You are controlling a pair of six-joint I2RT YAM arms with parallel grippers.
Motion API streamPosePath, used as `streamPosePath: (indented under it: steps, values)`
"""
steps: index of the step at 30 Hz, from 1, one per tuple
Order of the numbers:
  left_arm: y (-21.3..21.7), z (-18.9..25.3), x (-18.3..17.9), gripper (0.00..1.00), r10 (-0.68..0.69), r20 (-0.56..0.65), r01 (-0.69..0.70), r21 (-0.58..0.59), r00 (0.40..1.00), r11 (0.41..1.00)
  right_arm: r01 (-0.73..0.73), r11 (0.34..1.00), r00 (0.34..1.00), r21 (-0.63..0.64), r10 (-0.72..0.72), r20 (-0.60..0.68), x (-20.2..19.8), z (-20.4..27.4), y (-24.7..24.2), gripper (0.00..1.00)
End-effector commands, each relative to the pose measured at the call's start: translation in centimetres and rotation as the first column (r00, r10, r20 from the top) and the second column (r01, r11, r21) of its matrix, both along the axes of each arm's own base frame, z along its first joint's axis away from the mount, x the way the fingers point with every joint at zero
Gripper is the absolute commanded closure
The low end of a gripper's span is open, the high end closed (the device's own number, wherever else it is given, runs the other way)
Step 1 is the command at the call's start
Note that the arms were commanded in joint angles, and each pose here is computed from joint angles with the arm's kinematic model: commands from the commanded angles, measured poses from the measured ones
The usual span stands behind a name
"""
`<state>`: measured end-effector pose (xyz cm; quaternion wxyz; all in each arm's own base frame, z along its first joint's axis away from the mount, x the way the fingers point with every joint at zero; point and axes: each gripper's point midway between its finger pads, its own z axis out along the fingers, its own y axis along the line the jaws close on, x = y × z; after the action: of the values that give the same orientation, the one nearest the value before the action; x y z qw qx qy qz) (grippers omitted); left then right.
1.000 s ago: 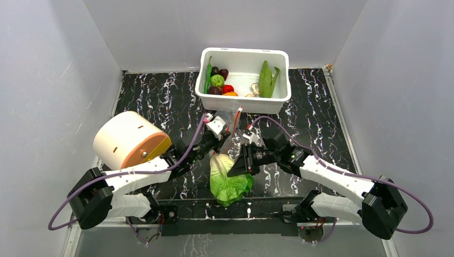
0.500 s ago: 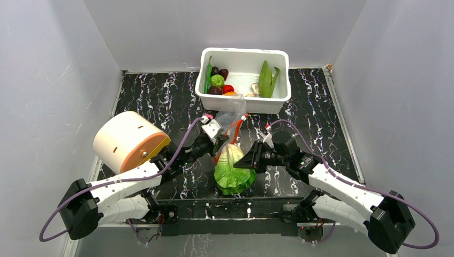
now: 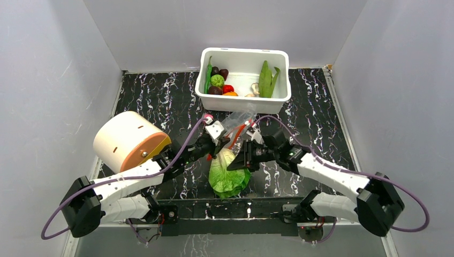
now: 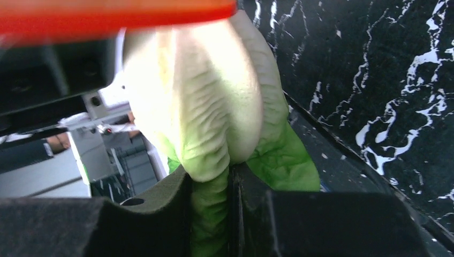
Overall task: Place the food in the zip-top bag and seal the zipper
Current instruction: Place the fake vegetable in the zipper food storage bag.
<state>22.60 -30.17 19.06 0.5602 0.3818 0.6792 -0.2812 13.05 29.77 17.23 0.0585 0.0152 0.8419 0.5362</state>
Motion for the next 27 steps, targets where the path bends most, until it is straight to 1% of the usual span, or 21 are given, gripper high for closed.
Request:
streamPosePath:
  steps: [1, 2, 4, 5, 7, 10, 12, 14, 16, 18, 20, 22, 25, 27]
  values:
    - [-1.1, 2.3, -0.7, 1.0, -0.061, 0.022, 0.062, -0.033, 0.998, 0.998, -0.13, 0.99, 0.985, -0.052, 0.135, 0.107, 0.2, 0.1, 0.8, 1.0]
    - [-1.0, 2.3, -0.8, 1.0, -0.065, 0.019, 0.065, -0.028, 0.998, 0.997, -0.063, 0.988, 0.989, -0.141, 0.081, 0.123, 1.6, -1.1, 0.1, 1.0]
    - [-0.8, 2.3, -1.1, 1.0, -0.07, 0.013, 0.07, -0.017, 0.997, 0.997, 0.045, 0.972, 0.992, -0.229, -0.016, 0.127, 2.9, -2.6, -1.7, 1.0]
    - [-0.7, 2.4, -1.3, 1.0, -0.074, 0.009, 0.074, -0.012, 0.997, 0.997, 0.091, 0.968, 0.99, -0.234, -0.062, 0.129, 3.3, -2.7, -2.4, 1.0]
    - [-0.4, 2.4, -1.7, 1.0, -0.086, -0.004, 0.086, -0.001, 0.996, 0.996, 0.206, 0.948, 0.97, -0.244, -0.165, 0.176, 4.3, -2.3, -4.0, 1.0]
    - [-0.3, 2.3, -2.6, 1.0, -0.126, -0.028, 0.126, 0.015, 0.992, 0.992, 0.282, 0.924, 0.95, -0.257, -0.232, 0.21, 4.6, -1.8, -5.3, 1.0]
    - [-0.3, 2.2, -3.2, 1.0, -0.148, -0.043, 0.149, 0.024, 0.988, 0.988, 0.294, 0.931, 0.943, -0.215, -0.246, 0.224, 4.5, -0.8, -5.3, 1.0]
    - [-0.3, 1.8, -3.3, 1.0, -0.154, -0.051, 0.156, 0.025, 0.987, 0.987, 0.253, 0.961, 0.948, -0.109, -0.224, 0.228, 3.9, 1.0, -4.2, 1.0]
    - [-0.3, 1.3, -3.2, 1.0, -0.146, -0.05, 0.147, 0.023, 0.988, 0.989, 0.156, 0.987, 0.958, 0.024, -0.157, 0.242, 2.5, 3.0, -2.6, 1.0]
    - [-0.4, 1.0, -2.8, 1.0, -0.13, -0.047, 0.131, 0.023, 0.99, 0.991, 0.075, 0.995, 0.958, 0.065, -0.09, 0.272, 1.1, 4.4, -1.4, 1.0]
    - [-0.5, 0.8, -2.3, 1.0, -0.118, -0.041, 0.12, 0.027, 0.992, 0.992, -0.003, 0.999, 0.95, 0.045, -0.011, 0.312, -0.4, 4.8, -0.6, 1.0]
    - [-0.7, 0.7, -1.9, 1.0, -0.108, -0.034, 0.109, 0.03, 0.994, 0.994, -0.094, 0.996, 0.941, 0.002, 0.089, 0.327, -2.0, 4.0, -0.3, 1.0]
    - [-0.9, 0.5, -1.4, 1.0, -0.102, -0.028, 0.104, 0.054, 0.994, 0.993, -0.196, 0.975, 0.926, -0.105, 0.219, 0.307, -3.9, 1.5, -0.9, 1.0]
    - [-1.2, 0.3, -1.4, 1.0, -0.116, -0.028, 0.118, 0.073, 0.993, 0.99, -0.235, 0.963, 0.916, -0.13, 0.264, 0.301, -4.7, 0.7, -1.5, 1.0]
